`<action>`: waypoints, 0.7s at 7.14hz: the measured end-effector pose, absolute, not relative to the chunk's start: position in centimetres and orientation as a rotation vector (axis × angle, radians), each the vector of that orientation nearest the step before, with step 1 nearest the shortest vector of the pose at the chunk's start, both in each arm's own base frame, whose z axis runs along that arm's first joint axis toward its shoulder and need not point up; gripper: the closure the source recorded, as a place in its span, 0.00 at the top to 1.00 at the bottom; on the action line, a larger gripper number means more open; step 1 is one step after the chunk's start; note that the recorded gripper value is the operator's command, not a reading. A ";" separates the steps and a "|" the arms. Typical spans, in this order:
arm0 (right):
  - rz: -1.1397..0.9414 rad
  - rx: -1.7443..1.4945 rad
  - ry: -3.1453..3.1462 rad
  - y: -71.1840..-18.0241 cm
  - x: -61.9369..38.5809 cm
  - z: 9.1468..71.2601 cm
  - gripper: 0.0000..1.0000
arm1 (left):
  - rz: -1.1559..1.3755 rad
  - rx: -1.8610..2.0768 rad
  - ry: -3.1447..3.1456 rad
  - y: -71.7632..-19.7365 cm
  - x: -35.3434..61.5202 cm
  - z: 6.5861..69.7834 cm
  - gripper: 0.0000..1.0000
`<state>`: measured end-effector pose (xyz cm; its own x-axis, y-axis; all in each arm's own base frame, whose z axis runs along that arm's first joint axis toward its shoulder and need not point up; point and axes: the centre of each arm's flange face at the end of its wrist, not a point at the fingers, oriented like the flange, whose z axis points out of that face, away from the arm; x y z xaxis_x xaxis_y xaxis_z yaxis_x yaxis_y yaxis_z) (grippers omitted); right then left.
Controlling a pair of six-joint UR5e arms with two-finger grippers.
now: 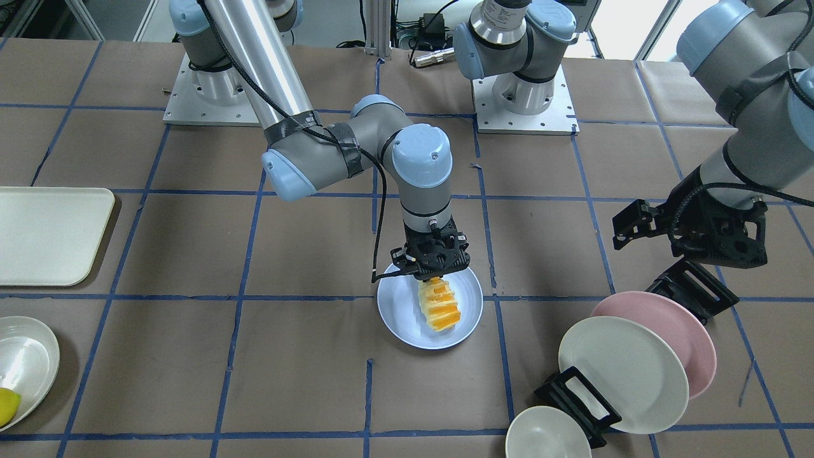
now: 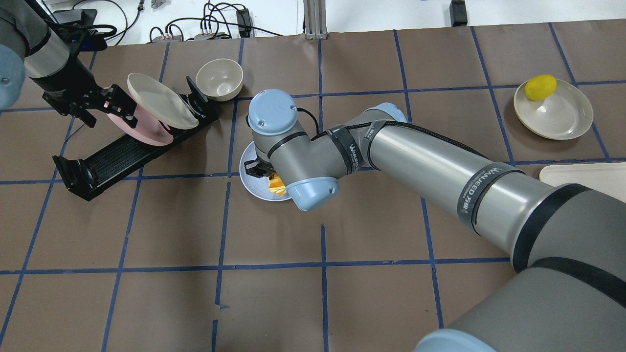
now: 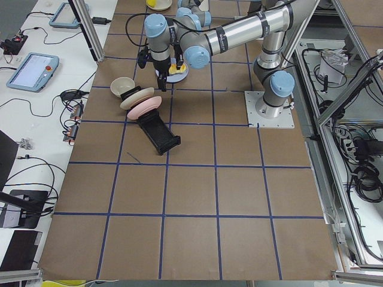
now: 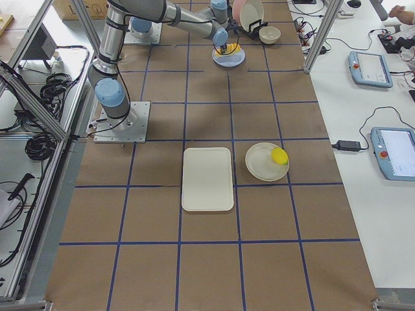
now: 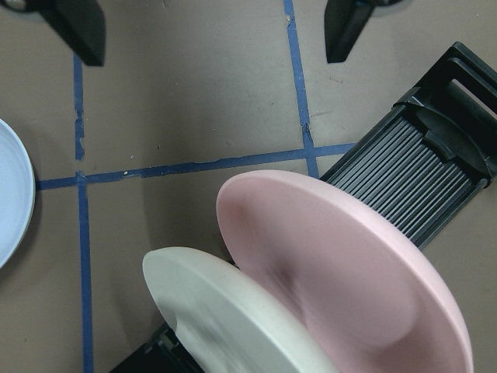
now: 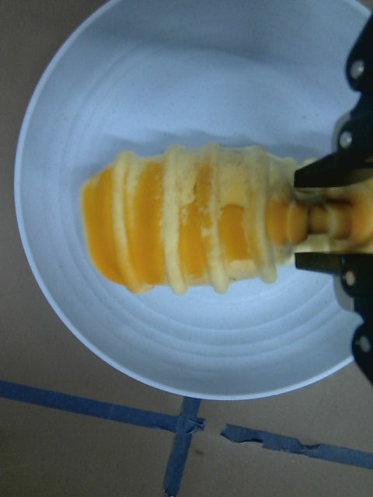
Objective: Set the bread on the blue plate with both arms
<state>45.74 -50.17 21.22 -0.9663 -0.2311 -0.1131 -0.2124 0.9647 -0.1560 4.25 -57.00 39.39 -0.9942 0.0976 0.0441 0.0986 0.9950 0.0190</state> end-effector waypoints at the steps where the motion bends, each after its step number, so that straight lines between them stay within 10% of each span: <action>1: -0.223 -0.337 2.979 -50.3 45.7 21.5 1.00 | -0.025 -0.152 -3.098 -57.1 4.3 39.5 1.00; 5: -0.415 -0.248 2.923 -54.9 42.3 30.5 1.00 | -0.033 -0.148 -3.096 -57.5 4.4 39.0 1.00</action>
<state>42.30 -54.92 30.53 -0.9701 -0.1886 -0.1525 -0.1387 0.9473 -0.2889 4.42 -57.49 39.04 -0.9946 0.0947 0.0428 0.0956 0.9952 0.0192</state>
